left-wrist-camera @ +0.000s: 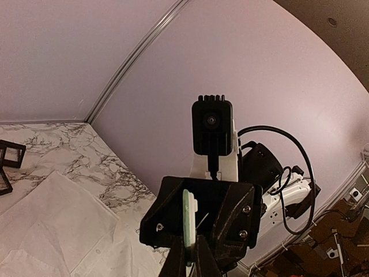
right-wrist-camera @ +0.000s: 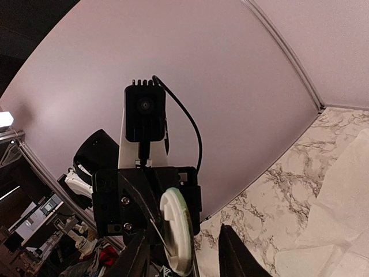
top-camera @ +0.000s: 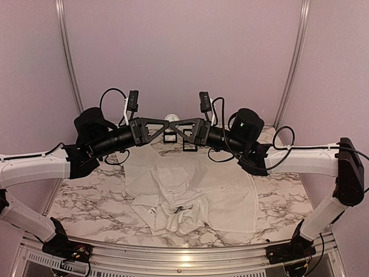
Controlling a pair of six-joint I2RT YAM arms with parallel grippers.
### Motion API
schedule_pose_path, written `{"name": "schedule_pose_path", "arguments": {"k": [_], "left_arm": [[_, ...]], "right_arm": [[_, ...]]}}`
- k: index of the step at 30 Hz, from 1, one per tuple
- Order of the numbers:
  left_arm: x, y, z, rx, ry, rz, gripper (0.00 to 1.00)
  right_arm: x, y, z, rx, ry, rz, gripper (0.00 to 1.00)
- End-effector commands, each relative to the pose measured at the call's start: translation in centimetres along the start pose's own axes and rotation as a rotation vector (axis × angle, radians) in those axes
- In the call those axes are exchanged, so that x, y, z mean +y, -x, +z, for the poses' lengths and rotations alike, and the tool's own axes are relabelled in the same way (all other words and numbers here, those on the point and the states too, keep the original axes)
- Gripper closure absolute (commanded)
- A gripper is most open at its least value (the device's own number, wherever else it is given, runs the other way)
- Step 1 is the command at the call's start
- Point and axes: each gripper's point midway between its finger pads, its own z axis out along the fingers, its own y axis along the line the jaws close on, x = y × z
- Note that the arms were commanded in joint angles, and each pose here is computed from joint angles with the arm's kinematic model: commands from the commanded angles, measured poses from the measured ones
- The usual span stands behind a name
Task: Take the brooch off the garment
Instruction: Close the brooch at the center of the board.
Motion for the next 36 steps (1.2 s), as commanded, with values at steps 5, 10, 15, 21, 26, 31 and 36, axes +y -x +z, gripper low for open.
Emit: {"name": "schedule_pose_path", "arguments": {"k": [5, 10, 15, 21, 26, 31, 36], "left_arm": [[-0.4, 0.2, -0.5, -0.006, 0.041, 0.057, 1.0], [-0.5, 0.3, -0.6, -0.009, 0.041, 0.061, 1.0], [-0.7, 0.4, -0.6, -0.012, 0.037, 0.064, 1.0], [-0.7, 0.0, -0.4, 0.003, 0.031, 0.066, 1.0], [-0.8, -0.3, -0.4, 0.009, 0.028, 0.067, 1.0], [-1.0, -0.4, -0.4, 0.013, 0.025, 0.071, 1.0], [-1.0, -0.5, -0.4, 0.015, 0.026, 0.074, 1.0]], "right_arm": [[1.5, 1.4, -0.3, -0.037, 0.042, -0.023, 0.62], [1.5, 0.8, -0.8, -0.025, 0.039, -0.019, 0.62], [1.3, 0.3, -1.1, -0.014, 0.031, -0.012, 0.62], [1.7, 0.8, -1.1, -0.031, 0.041, -0.011, 0.65], [1.8, 1.1, -1.1, -0.043, 0.047, -0.007, 0.69], [1.9, 1.2, -1.1, -0.046, 0.052, -0.002, 0.71], [1.9, 1.2, -1.1, -0.046, 0.052, 0.002, 0.73]]}}
